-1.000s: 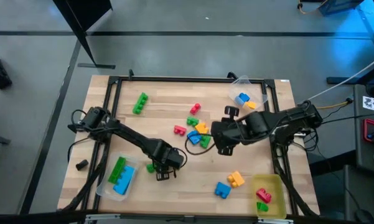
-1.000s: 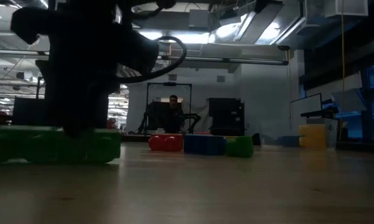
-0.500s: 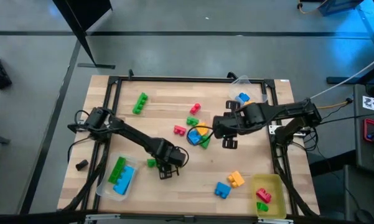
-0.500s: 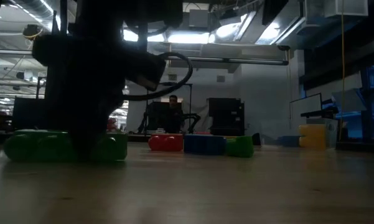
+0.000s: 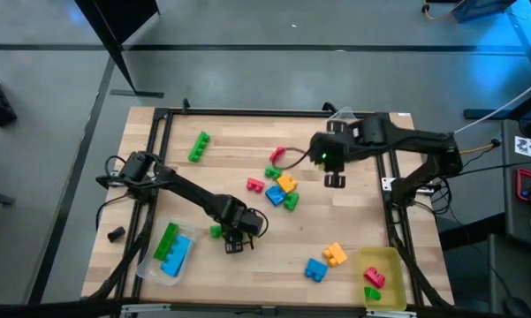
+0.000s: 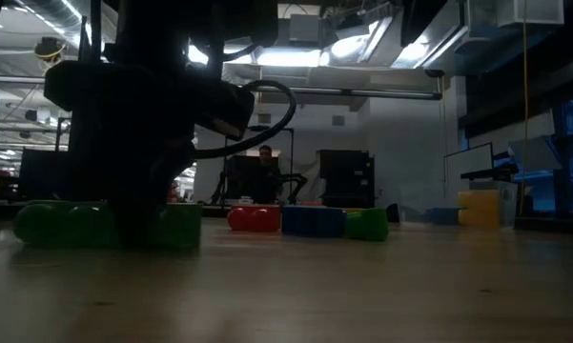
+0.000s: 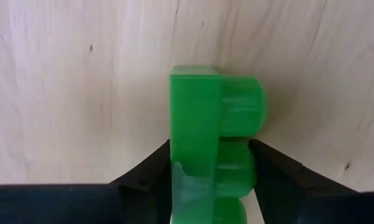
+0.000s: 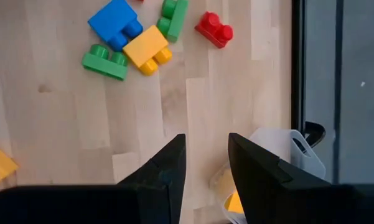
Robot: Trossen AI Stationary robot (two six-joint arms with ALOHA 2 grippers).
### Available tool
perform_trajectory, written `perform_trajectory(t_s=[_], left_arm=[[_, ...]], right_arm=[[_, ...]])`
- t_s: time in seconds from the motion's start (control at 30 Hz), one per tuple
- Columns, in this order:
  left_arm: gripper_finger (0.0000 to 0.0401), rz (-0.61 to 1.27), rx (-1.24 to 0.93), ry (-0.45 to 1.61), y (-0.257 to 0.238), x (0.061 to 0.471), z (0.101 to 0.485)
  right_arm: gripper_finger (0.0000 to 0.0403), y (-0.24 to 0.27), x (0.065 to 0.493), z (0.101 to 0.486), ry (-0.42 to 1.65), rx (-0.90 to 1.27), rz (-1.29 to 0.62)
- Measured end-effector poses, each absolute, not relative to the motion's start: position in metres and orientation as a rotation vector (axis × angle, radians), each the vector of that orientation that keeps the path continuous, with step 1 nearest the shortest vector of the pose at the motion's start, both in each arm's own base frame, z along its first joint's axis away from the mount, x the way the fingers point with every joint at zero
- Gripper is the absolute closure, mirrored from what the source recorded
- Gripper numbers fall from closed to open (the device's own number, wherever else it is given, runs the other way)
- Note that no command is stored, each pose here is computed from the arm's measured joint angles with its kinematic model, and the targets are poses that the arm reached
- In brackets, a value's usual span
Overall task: Sort blocks by size
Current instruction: Put the bottom 4 stud green game piece into the bottom transparent bin
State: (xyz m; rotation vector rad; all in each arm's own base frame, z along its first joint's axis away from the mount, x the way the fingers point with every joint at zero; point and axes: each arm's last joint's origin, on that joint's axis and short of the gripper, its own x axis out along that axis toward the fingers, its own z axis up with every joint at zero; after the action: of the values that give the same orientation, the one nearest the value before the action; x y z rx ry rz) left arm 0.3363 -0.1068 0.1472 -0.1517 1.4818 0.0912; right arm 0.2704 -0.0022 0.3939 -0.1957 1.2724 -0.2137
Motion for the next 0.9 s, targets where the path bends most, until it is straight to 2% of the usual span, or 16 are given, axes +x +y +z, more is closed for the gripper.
perform_trajectory(t_s=[0.23, 0.4, 0.63, 0.9], left_arm=[[0.0245, 0.056, -0.133, 1.437, -0.098, 0.351, 0.164], [0.0236, 0.022, -0.097, 1.421, -0.089, 0.361, 0.203], [0.0242, 0.055, -0.137, 1.506, -0.085, 0.344, 0.274], [0.0232, 0.157, -0.26, 1.67, -0.119, 0.29, 0.309]], right_arm=[[0.0281, -0.008, 0.246, 0.411, 1.213, -0.095, -0.218], [0.0281, -0.008, 0.233, 0.41, 1.199, -0.023, -0.266], [0.0281, -0.007, 0.231, 0.368, 1.231, 0.005, -0.276], [0.0281, -0.004, 0.249, 0.303, 1.225, -0.046, -0.096]])
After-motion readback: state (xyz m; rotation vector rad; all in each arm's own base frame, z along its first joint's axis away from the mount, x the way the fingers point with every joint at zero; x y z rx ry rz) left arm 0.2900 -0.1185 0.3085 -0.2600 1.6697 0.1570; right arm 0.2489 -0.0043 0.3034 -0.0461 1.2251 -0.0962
